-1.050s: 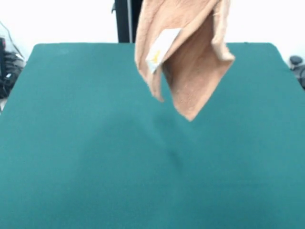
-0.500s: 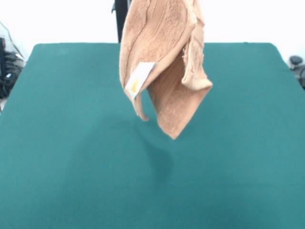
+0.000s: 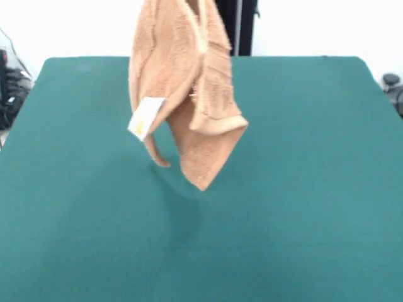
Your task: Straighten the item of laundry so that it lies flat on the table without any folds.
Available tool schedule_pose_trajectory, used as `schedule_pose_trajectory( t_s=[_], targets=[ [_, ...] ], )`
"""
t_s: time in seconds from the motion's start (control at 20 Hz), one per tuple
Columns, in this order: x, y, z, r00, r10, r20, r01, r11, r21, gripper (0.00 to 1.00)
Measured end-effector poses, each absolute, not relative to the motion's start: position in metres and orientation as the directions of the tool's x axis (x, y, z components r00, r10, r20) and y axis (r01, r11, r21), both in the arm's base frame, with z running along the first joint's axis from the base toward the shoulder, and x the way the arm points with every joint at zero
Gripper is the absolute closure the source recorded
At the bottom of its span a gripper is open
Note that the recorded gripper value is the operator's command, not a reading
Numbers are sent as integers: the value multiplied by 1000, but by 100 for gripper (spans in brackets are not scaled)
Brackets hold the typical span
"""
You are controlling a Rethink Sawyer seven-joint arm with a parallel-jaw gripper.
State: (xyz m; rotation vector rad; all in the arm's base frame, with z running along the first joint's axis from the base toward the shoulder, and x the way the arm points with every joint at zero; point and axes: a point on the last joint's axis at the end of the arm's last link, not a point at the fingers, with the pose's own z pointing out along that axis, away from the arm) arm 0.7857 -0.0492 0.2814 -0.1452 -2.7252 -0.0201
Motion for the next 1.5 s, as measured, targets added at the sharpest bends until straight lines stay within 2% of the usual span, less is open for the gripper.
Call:
schedule_pose_trajectory(
  t_s=[0.65,1.5],
  targets=[
    [798,-92,292,-893,143,427,151,988,-16,100],
    [797,-102,299,-895,158,417,161,987,-29,100]
  ],
)
